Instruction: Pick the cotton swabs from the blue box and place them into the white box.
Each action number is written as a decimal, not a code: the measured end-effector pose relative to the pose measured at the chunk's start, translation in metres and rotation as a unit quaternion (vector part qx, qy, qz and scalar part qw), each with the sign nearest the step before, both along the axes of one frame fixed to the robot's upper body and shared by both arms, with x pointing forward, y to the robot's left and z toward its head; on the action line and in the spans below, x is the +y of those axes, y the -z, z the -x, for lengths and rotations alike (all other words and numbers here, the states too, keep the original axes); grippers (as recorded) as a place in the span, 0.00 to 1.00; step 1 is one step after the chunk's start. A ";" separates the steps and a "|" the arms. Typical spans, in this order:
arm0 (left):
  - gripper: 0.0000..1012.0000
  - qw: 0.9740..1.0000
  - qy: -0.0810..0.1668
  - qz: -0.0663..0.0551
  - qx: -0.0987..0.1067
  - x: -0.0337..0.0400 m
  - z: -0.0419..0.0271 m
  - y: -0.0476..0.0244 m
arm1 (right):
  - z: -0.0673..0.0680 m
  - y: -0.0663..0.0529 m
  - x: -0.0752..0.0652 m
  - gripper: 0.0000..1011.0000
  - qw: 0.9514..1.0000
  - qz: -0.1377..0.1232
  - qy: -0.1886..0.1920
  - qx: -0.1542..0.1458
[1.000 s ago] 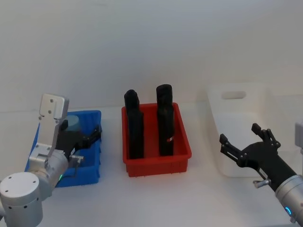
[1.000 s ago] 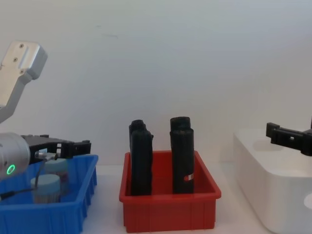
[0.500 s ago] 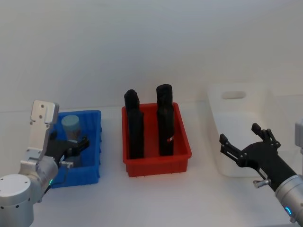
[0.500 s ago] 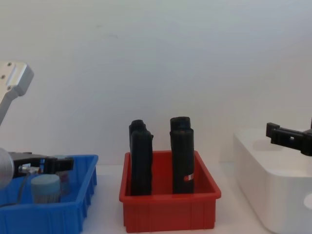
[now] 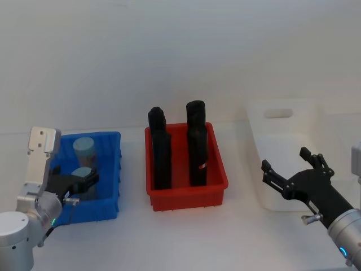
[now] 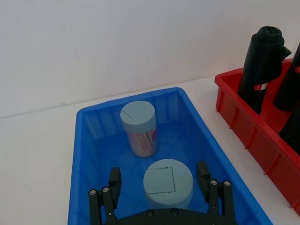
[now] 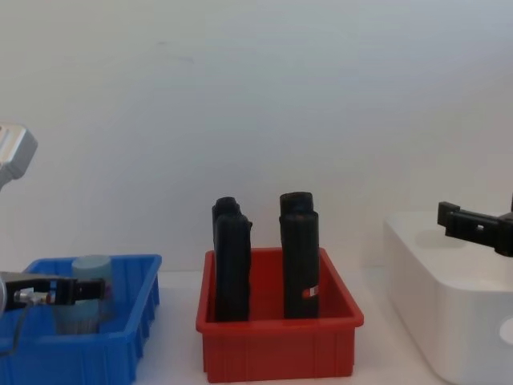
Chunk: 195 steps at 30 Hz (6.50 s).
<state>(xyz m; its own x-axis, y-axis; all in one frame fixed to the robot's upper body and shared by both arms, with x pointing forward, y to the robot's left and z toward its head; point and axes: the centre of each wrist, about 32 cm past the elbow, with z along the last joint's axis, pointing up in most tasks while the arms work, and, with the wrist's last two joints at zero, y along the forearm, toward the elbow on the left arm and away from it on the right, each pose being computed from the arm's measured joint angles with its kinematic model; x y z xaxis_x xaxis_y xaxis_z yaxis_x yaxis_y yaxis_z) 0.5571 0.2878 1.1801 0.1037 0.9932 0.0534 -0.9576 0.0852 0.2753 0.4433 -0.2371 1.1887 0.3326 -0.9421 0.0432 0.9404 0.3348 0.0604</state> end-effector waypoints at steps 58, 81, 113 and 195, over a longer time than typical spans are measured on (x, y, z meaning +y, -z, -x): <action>0.66 0.996 0.075 0.009 -0.043 -0.0022 -0.0043 -0.0287 | 0.000 0.000 0.000 0.99 1.000 0.000 0.000 0.000; 0.66 0.979 0.202 -0.012 -0.037 -0.0269 0.0078 -0.1069 | 0.000 0.000 0.000 0.99 1.000 0.000 0.000 0.000; 0.66 0.944 0.327 0.030 -0.032 -0.0365 0.0243 -0.1492 | 0.000 0.000 0.000 0.99 1.000 0.000 -0.002 0.000; 0.66 0.939 0.340 0.035 -0.032 -0.0376 0.0263 -0.1529 | -0.063 -0.045 0.102 0.99 0.974 0.059 -0.216 0.020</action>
